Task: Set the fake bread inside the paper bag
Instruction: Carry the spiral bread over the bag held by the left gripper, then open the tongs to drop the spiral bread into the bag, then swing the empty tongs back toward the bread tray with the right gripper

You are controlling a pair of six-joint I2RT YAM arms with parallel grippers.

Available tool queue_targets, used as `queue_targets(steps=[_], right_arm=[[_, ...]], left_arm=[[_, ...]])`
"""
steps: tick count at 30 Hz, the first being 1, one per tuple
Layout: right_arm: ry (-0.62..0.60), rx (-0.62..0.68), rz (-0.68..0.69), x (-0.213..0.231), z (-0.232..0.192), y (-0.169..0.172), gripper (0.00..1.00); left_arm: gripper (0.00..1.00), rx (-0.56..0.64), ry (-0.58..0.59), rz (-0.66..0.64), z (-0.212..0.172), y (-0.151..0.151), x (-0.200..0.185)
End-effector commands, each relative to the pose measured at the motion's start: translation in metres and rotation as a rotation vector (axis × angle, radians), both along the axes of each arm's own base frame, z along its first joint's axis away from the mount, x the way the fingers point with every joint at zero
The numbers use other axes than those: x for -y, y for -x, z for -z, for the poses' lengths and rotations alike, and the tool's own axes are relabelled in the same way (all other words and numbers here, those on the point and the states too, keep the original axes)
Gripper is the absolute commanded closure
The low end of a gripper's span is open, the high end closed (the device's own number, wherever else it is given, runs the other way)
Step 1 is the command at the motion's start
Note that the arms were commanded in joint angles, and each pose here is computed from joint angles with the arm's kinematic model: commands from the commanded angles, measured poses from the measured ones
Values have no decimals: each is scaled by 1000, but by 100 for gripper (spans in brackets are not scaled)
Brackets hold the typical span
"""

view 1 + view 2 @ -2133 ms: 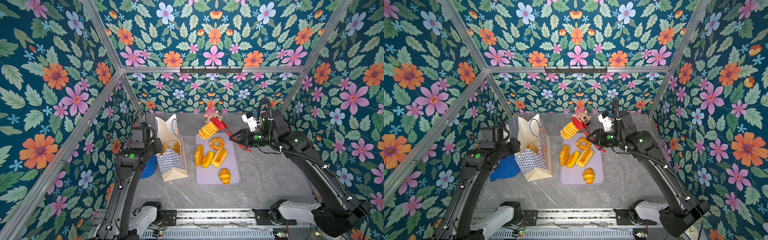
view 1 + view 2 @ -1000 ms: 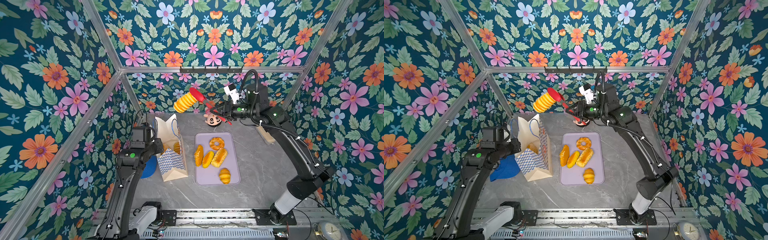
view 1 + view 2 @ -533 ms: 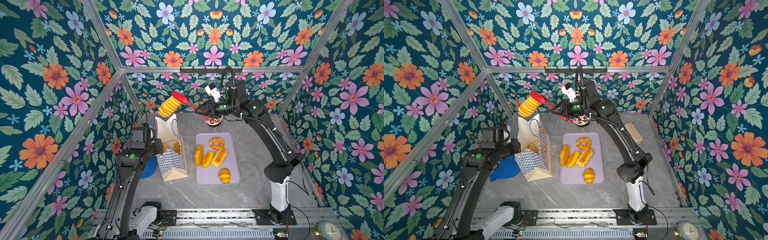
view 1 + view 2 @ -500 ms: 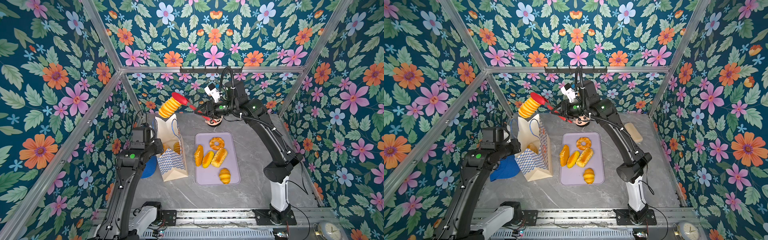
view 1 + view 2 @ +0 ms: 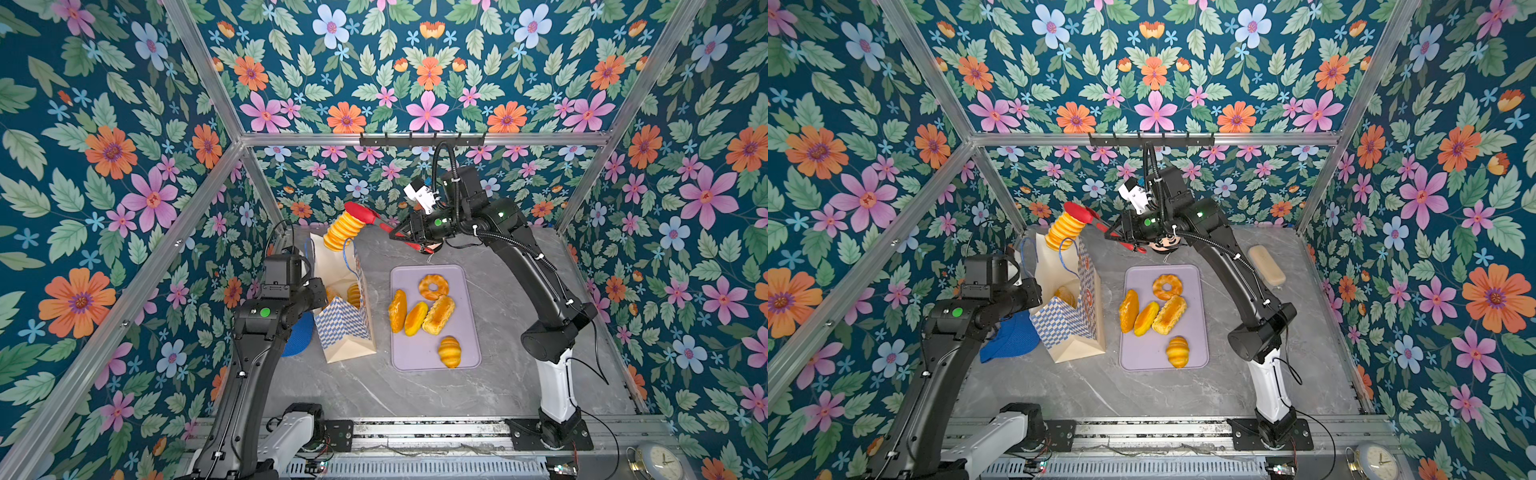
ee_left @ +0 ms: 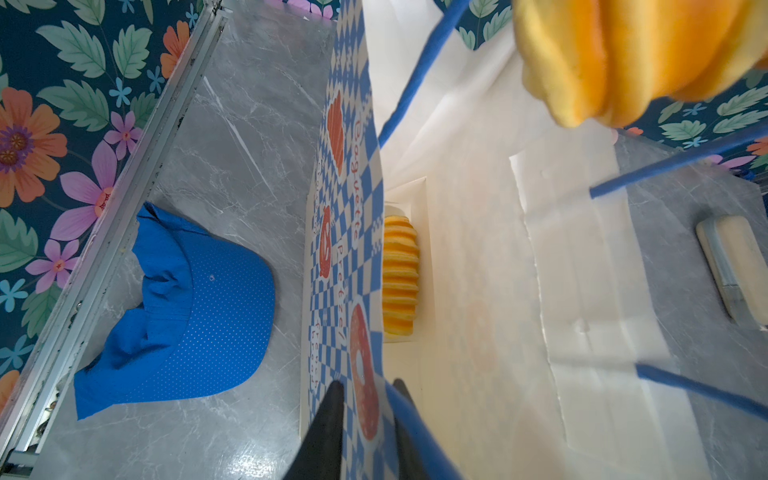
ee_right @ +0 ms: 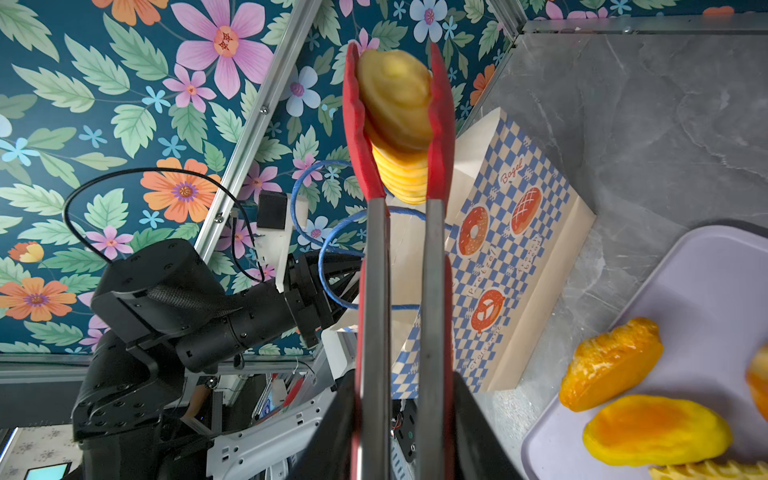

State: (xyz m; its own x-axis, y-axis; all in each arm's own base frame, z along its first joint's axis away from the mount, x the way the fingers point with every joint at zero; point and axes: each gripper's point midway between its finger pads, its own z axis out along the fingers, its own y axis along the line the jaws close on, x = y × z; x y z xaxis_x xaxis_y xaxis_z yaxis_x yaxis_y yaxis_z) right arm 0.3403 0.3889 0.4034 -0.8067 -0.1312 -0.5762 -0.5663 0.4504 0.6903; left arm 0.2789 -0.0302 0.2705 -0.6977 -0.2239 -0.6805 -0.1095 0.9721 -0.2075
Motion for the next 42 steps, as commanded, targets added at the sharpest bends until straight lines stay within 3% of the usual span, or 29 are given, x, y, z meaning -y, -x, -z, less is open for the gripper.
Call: queue_targets(steps=[1, 16, 30, 42], right_arm=[[7, 47, -30, -2, -1, 2, 67], [117, 108, -50, -9, 19, 11, 63], [68, 119, -76, -17, 6, 19, 42], [72, 154, 58, 2, -13, 5, 45]], left_arm=[[77, 13, 2, 2, -2, -3, 0], [77, 15, 4, 2, -3, -4, 1], [77, 9, 4, 1, -2, -3, 1], [77, 10, 6, 2, -2, -5, 1]])
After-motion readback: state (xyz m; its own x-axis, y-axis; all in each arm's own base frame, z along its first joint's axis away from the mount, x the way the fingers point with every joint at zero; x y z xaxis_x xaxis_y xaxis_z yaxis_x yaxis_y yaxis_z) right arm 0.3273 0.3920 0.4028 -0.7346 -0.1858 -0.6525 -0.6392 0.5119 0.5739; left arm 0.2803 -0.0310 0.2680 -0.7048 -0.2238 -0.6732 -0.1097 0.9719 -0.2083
